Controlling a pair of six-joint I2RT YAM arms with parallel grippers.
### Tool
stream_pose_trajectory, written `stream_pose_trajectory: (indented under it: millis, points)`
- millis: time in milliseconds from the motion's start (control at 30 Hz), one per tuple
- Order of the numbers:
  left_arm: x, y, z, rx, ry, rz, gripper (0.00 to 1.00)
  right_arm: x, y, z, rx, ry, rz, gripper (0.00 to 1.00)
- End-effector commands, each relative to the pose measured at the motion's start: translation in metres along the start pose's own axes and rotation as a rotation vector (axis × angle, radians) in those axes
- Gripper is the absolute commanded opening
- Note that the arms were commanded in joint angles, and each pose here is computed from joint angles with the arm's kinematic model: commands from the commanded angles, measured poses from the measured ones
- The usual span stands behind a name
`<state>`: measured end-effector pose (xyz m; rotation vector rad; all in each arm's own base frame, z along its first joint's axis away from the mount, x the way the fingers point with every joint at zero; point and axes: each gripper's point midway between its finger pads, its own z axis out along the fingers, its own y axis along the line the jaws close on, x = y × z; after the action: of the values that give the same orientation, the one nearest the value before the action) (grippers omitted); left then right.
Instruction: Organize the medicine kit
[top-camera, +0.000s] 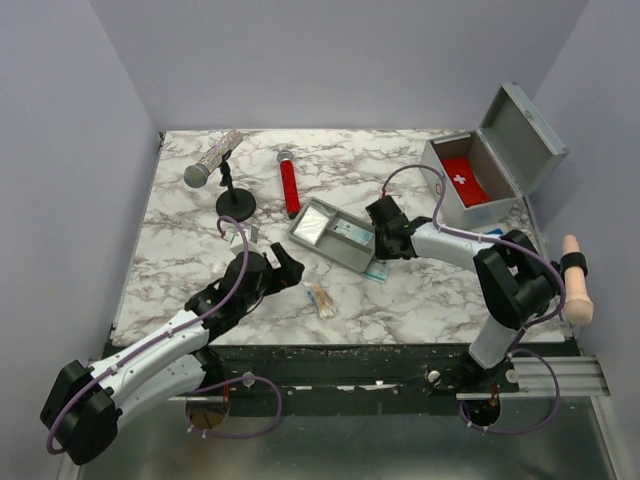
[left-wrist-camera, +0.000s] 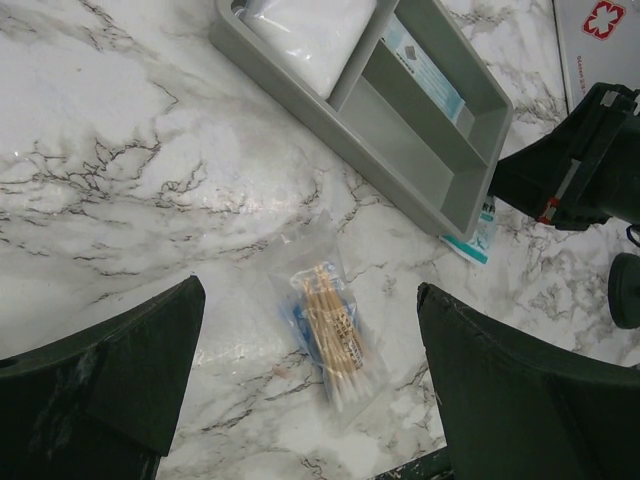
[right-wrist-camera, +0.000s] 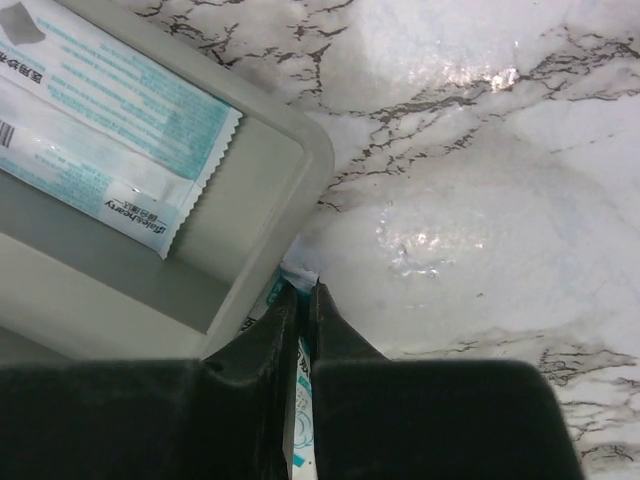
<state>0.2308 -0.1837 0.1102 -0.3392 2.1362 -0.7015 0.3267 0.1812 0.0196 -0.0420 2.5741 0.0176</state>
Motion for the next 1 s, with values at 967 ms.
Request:
stream_pose_trajectory:
  millis: [967]
  points:
    - [-0.001, -0.007, -0.006, 0.047, -0.005, 0.008, 0.98, -0.158, 0.088, -0.093, -0.396, -0.651, -0.953, 0.06]
